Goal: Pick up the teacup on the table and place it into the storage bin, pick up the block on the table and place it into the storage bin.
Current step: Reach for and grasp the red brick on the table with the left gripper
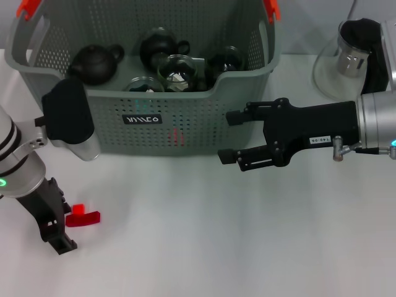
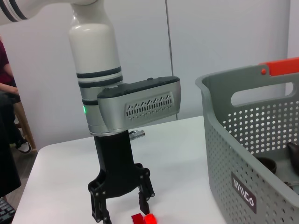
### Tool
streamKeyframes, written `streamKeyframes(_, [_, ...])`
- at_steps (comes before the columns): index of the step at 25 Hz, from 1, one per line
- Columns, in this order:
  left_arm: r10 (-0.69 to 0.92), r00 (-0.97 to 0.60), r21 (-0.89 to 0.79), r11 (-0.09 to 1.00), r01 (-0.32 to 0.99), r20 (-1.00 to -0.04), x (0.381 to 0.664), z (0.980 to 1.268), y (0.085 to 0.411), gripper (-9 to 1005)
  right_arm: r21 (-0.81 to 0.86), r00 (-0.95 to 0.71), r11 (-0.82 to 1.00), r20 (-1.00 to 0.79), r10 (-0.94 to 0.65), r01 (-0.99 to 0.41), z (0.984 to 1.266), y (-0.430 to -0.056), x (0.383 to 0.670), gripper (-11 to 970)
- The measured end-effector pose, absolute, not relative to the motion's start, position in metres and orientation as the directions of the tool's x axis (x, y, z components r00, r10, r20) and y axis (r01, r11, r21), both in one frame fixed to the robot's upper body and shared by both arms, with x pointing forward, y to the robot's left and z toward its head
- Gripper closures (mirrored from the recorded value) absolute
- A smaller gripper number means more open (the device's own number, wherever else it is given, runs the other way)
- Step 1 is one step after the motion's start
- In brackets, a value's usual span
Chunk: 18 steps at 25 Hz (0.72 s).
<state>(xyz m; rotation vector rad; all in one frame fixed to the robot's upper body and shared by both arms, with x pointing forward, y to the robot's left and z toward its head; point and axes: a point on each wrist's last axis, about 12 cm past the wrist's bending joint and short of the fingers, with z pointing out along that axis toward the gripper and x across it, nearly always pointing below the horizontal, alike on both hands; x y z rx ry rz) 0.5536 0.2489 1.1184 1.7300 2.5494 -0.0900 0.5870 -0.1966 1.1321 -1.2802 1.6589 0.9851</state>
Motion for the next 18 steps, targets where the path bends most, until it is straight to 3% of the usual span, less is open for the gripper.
streamKeyframes(18, [0.938, -0.341, -0.013, 0.341, 0.94, -0.067, 0.5528, 1.117, 0.2392, 218, 0.104, -0.166, 0.187, -0.922, -0.351, -0.977, 1.1318, -0.1981, 0.5868, 106])
